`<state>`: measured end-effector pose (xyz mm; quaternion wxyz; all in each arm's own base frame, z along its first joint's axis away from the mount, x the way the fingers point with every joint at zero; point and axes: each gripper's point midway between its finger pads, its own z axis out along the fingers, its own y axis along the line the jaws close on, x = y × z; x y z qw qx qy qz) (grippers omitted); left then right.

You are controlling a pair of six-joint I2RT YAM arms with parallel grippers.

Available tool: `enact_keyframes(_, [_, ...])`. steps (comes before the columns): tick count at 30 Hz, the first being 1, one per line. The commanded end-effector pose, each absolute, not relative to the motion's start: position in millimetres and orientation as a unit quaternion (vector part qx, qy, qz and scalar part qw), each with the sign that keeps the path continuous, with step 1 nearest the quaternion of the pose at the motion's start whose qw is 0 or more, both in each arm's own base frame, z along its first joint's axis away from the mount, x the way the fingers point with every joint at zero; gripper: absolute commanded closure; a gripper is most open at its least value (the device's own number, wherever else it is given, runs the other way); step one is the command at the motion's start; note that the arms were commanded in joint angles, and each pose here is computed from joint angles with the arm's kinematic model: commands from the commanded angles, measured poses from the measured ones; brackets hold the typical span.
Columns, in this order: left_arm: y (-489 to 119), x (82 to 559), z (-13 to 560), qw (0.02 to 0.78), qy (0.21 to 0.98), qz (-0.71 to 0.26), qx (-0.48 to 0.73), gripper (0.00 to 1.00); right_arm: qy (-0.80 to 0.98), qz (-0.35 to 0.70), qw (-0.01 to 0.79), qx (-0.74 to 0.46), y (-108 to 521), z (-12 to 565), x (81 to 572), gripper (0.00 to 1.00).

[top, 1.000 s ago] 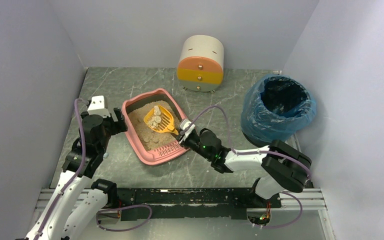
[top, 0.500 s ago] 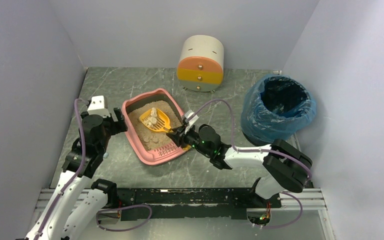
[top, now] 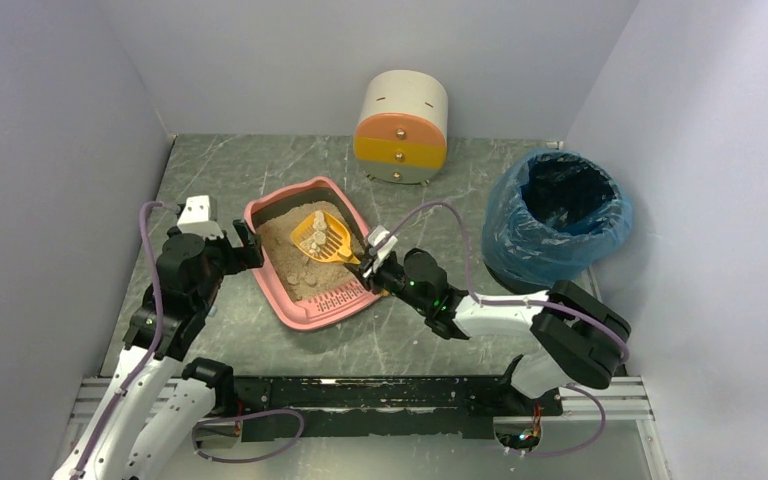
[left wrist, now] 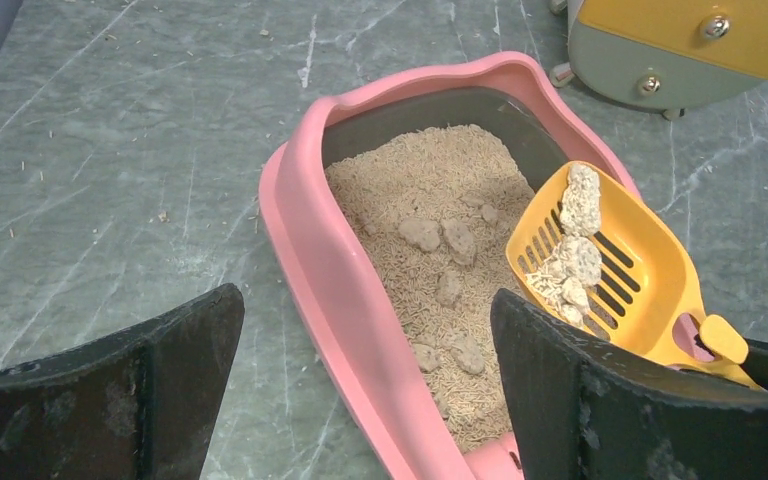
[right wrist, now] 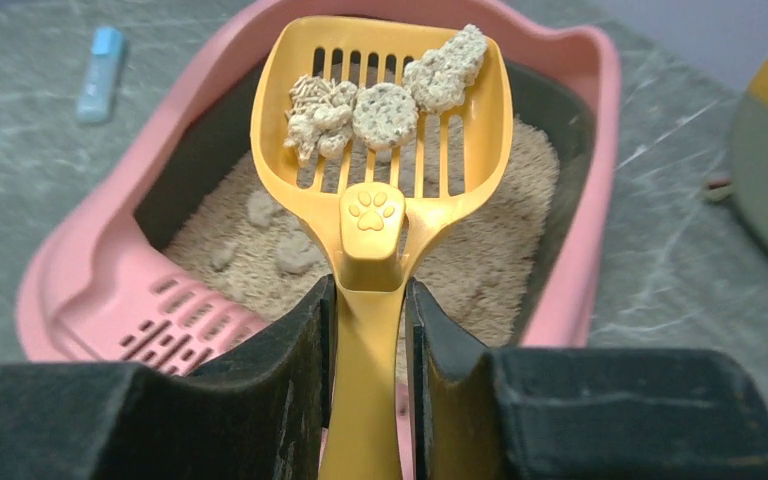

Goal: Clean the litter box

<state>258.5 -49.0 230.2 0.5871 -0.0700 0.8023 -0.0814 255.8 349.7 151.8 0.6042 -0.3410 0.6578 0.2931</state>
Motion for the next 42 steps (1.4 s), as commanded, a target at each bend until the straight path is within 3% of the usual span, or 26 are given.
enact_keyframes(1, [-53,257,236,0.593,0.798,-0.090,-0.055,0.02,0.587,0.210,0.689,-0.369,330,186,266,1.00])
enact_keyframes(4, [-46,259,242,0.603,0.794,-0.065,-0.050,0.02,0.553,0.194,0.717,-0.377,320,195,264,1.00])
enact_keyframes(11, [-36,258,233,0.596,0.801,-0.030,-0.039,0.02,0.531,0.129,0.703,-0.455,337,191,263,1.00])
enact_keyframes(19, [-30,256,233,0.607,0.792,-0.021,-0.054,0.02,0.578,0.116,0.707,-0.390,321,193,277,1.00])
enact_keyframes(23, [-30,258,229,0.600,0.798,-0.018,-0.048,0.02,0.595,0.203,0.679,-0.379,334,190,269,1.00])
enact_keyframes(25, [-31,259,229,0.600,0.798,-0.019,-0.047,0.02,0.599,0.196,0.667,-0.398,349,181,259,1.00])
enact_keyframes(27, [-31,259,229,0.599,0.799,-0.017,-0.048,0.02,0.619,0.191,0.665,-0.372,344,177,267,1.00])
enact_keyframes(30, [-30,258,227,0.597,0.801,-0.014,-0.047,0.02,0.641,0.265,0.638,-0.335,339,180,277,1.00])
enact_keyframes(34, [-28,257,230,0.605,0.794,-0.015,-0.053,0.02,0.635,0.219,0.630,-0.391,358,171,266,1.00])
enact_keyframes(38, [-28,258,230,0.605,0.795,-0.015,-0.053,0.02,0.653,0.247,0.631,-0.339,336,175,283,1.00])
enact_keyframes(42, [-30,259,227,0.598,0.800,-0.016,-0.049,0.02,0.644,0.211,0.628,-0.383,345,170,278,1.00])
